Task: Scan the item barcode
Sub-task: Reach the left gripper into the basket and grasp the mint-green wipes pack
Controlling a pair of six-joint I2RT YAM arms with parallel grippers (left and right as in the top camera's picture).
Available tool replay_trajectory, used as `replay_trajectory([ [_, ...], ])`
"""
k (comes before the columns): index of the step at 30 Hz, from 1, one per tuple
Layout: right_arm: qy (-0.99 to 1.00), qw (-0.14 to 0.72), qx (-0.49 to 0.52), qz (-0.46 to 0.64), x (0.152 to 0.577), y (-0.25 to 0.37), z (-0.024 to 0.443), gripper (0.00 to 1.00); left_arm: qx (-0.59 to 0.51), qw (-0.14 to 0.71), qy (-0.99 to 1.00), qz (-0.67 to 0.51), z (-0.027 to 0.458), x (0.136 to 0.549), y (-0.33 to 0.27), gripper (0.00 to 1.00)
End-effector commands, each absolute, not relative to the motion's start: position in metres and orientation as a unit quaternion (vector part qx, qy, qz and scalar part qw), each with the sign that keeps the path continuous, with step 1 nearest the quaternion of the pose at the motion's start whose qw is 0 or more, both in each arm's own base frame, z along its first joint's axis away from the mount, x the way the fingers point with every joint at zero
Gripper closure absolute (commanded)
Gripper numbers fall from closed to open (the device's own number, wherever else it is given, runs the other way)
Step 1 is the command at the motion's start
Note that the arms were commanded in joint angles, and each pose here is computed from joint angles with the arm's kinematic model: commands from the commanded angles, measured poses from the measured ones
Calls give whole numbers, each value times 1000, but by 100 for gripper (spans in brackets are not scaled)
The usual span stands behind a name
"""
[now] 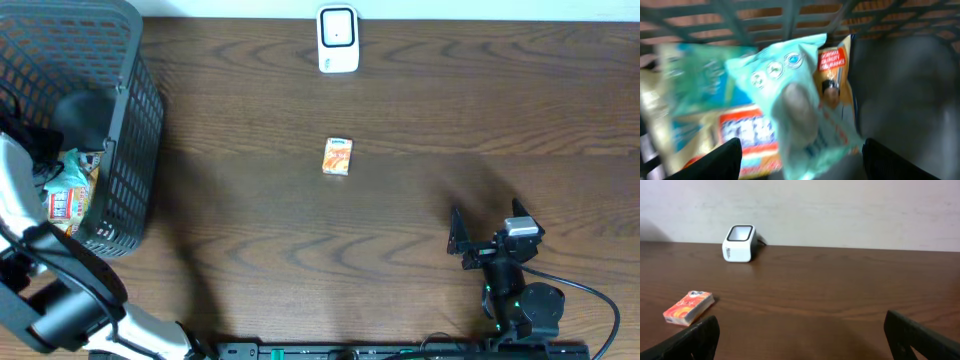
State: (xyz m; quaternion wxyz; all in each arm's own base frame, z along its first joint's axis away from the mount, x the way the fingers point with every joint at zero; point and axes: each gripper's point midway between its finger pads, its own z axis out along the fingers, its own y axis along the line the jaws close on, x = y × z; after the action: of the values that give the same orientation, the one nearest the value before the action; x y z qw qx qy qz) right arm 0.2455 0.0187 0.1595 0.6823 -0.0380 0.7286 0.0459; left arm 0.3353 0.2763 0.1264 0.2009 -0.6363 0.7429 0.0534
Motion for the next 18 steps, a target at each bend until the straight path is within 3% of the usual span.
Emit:
replay_trajectory([
  [1, 729, 682, -44, 45, 245, 20, 159, 1, -648, 197, 733, 56, 110, 341, 284, 24],
  [11, 729, 682, -44, 45, 245, 20, 159, 1, -648, 182, 737, 57, 80, 348, 288, 25],
  [14, 729, 682, -44, 45, 245, 20, 159, 1, -647, 175, 739, 58, 74, 346, 287, 36],
  [18, 729, 682, -44, 45, 245, 21, 159, 1, -648, 170, 740, 59, 72, 344, 285, 42],
])
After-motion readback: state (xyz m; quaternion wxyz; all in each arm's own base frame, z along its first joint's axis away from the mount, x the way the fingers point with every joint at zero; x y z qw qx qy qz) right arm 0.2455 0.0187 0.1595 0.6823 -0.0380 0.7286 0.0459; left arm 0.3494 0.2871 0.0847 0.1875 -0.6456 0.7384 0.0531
